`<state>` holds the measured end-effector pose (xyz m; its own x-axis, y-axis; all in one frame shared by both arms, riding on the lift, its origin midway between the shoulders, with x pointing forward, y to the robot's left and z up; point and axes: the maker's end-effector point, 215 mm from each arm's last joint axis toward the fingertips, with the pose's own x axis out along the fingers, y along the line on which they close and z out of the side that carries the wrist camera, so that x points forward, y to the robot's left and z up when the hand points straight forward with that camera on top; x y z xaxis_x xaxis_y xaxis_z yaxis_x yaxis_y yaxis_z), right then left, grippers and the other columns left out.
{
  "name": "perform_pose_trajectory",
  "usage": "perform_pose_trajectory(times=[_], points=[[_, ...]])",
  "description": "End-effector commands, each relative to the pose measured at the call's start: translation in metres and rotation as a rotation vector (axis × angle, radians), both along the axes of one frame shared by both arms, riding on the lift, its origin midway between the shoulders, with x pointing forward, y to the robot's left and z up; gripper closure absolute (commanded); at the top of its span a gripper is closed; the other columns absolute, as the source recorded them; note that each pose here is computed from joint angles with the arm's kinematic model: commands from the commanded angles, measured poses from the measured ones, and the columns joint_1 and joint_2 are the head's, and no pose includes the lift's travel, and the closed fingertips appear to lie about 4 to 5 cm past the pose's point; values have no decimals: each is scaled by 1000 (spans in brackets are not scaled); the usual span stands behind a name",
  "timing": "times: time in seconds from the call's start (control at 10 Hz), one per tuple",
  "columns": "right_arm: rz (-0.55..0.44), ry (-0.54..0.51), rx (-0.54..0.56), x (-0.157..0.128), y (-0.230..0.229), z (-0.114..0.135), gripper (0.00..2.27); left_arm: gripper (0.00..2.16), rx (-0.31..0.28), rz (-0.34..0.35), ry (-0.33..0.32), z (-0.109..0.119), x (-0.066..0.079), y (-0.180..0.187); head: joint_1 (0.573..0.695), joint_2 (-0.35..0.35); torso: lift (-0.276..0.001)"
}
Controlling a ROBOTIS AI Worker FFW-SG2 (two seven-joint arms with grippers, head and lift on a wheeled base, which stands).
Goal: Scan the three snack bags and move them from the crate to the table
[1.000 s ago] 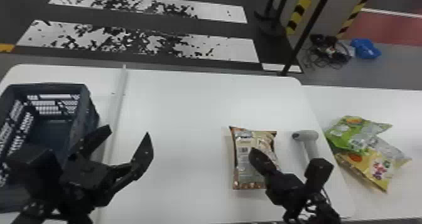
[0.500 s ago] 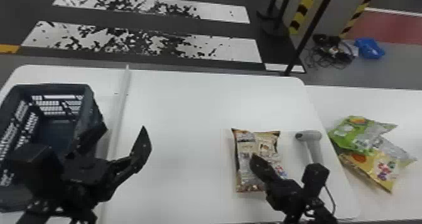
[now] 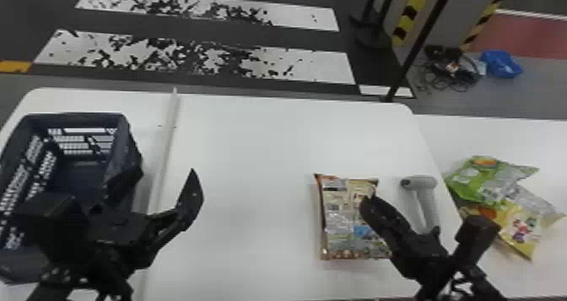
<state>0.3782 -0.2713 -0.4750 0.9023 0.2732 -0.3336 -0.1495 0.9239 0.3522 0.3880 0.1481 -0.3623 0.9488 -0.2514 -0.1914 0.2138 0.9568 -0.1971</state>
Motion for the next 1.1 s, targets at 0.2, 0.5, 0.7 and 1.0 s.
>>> perform_pose_trajectory(times=[0.2, 0.5, 0.7, 1.0], points=[[-71, 63, -141, 0, -87, 5, 80, 22, 2, 10, -8, -2, 2, 4, 695, -244, -62], [-84, 100, -266, 22, -139, -13, 80, 19, 4, 13, -12, -3, 2, 6, 695, -322, -62], [-69, 130, -283, 39, -151, -36, 80, 19, 16, 11, -5, -8, 2, 7, 695, -349, -62], [-66, 189, -276, 54, -168, -71, 113, 22, 27, 22, 7, -16, 5, 14, 695, -350, -62]])
